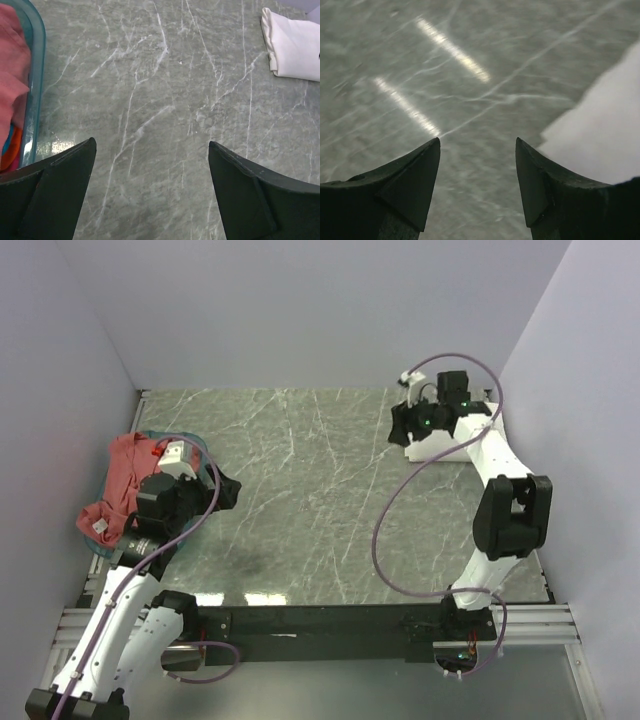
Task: Fold and stack the t-shirts
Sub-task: Neatly place the folded tshirt to the corner
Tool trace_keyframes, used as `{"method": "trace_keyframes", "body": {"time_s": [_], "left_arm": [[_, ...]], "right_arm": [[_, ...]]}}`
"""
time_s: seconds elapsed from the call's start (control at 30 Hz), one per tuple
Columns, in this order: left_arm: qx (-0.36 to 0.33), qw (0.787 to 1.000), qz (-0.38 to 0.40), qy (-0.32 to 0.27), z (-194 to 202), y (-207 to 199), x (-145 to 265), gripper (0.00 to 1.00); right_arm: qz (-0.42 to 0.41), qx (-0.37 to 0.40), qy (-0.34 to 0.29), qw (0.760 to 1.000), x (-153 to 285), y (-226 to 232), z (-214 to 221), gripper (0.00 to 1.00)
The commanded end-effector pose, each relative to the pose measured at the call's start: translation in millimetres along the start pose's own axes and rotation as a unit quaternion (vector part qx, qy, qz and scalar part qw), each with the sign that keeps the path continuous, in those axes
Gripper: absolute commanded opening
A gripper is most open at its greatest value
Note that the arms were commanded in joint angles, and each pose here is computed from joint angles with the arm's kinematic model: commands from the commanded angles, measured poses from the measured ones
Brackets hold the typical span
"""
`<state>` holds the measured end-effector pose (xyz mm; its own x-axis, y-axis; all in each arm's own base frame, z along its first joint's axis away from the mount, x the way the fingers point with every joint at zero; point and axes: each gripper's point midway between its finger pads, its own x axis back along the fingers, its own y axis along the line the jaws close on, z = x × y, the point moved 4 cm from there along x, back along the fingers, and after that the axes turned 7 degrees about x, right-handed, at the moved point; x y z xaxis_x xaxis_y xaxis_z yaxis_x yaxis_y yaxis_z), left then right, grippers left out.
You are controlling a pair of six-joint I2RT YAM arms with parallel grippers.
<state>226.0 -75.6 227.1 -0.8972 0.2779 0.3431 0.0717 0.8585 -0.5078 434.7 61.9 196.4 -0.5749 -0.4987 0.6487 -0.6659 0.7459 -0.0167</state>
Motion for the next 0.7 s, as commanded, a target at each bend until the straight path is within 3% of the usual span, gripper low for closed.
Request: {"method": "trace_keyframes", "body": {"time_s": [0.0,0.1,0.27,0.37,0.47,0.67], "left_arm": [[-0.016,1.000,0.002,-0.018,-15,-5,0,0.99],[-0.023,1.000,0.012,-0.002,-12,-7,-3,0.99],[-0.039,0.999,0.009,0.005,-10,-5,-1,0.99],[-0.044,0.999,0.011,-0.001,-10,-5,0,0.99],[-0.046,0.999,0.019,0.004,-9,-7,-1,1.00],[-0.046,0.998,0.025,0.016,-4,-6,-6,0.99]], "right_arm": [[-0.093,0.017,-0.036,0.995,12,62,-8,0.68],[-0.042,-0.019,-0.009,0.999,11,55,7,0.70],[0.033,-0.117,0.027,0.992,26,-11,47,0.67],[0.095,-0.075,0.069,0.990,36,-42,78,0.67],[0.094,-0.014,0.102,0.990,36,-47,93,0.68],[0.057,-0.056,0.086,0.993,13,-53,76,0.57]]}}
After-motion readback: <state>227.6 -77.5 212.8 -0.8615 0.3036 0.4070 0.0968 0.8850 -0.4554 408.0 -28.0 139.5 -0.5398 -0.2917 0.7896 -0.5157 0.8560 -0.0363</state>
